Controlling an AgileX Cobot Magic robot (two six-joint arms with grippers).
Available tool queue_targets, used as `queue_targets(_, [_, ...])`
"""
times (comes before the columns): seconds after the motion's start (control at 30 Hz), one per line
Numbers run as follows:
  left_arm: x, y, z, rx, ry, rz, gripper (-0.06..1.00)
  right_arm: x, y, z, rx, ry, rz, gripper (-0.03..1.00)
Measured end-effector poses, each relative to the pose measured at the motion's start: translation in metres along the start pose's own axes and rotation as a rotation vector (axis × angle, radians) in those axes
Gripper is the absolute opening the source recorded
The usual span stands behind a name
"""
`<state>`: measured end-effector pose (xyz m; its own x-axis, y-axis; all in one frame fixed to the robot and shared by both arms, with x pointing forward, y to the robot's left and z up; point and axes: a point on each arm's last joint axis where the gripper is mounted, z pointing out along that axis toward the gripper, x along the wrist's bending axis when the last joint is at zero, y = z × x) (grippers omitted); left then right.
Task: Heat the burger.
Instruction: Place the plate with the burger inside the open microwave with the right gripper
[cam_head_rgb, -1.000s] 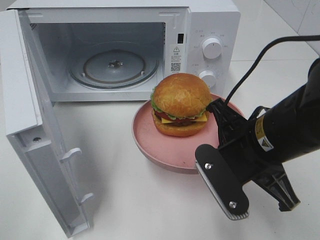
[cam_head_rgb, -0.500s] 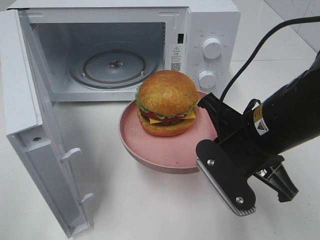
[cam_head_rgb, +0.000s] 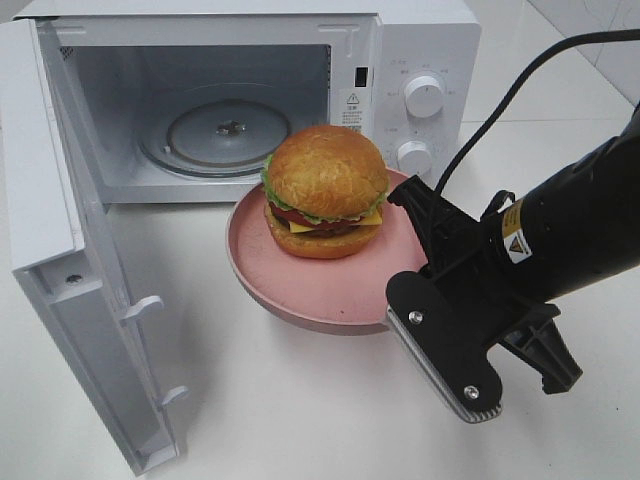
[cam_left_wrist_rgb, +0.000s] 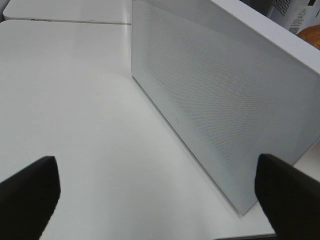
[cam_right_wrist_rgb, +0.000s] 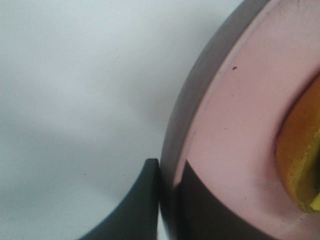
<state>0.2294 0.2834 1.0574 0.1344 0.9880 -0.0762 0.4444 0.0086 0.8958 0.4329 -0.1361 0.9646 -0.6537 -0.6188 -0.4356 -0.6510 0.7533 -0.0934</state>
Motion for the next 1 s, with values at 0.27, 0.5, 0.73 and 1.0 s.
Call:
queue_targets(0.27, [0.0,0.0,0.0,0.0,0.0,0.0,0.98,-0.003,0.001,0.0,-0.005,-0.032,0.003,0.03])
queue_targets(0.5, [0.0,0.0,0.0,0.0,0.0,0.0,0.98,-0.007,0.001,0.0,-0.012,-0.071,0.01,0.03])
queue_targets(0.73, [0.0,0.0,0.0,0.0,0.0,0.0,0.98,-0.014,0.005,0.003,-0.02,-0.079,0.01,0.03])
queue_targets(1.0, [0.0,0.0,0.0,0.0,0.0,0.0,0.98,-0.033,0.016,0.015,-0.036,-0.077,0.015,0.03])
